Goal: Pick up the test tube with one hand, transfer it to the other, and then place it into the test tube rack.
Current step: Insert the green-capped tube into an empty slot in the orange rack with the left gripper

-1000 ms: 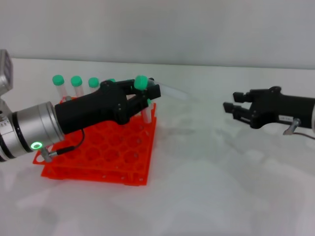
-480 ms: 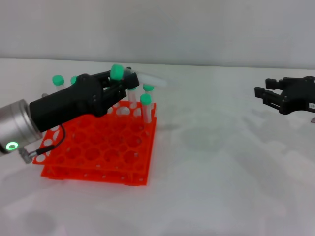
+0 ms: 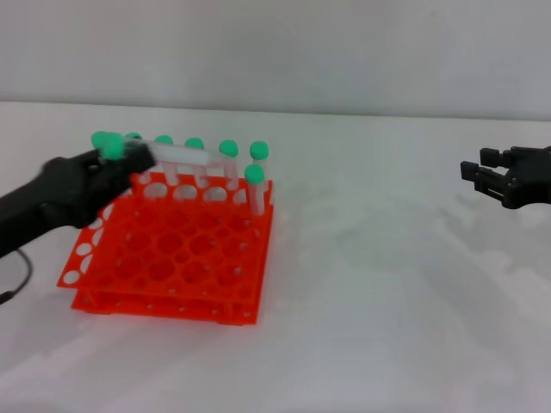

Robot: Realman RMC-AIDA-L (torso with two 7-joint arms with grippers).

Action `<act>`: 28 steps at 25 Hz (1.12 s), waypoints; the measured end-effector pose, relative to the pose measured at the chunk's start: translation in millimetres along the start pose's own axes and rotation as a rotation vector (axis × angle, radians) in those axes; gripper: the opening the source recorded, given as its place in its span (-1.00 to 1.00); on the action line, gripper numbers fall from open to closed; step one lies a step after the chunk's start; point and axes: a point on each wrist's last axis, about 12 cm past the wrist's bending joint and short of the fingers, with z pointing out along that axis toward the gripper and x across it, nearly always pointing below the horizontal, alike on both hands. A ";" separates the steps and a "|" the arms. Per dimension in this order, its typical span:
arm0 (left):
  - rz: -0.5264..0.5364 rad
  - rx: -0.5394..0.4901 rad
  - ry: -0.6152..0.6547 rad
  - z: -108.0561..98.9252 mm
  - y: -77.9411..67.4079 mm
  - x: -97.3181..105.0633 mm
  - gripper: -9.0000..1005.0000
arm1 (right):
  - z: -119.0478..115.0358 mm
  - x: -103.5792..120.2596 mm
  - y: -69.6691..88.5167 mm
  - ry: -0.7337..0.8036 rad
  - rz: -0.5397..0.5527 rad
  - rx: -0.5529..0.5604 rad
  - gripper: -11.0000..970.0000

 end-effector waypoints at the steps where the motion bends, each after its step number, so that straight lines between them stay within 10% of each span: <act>1: -0.001 -0.015 -0.006 -6.4 -0.5 -0.4 -0.53 | 0.0 0.6 -0.1 0.001 0.002 0.000 -0.24; 9: -0.010 -0.120 0.009 -31.7 2.0 -2.4 -0.52 | 1.4 0.5 1.1 0.004 0.003 -0.008 -0.24; 28: -0.096 -0.211 0.116 4.1 28.6 -28.9 -0.50 | 7.5 5.8 3.5 0.015 0.035 -0.024 -0.22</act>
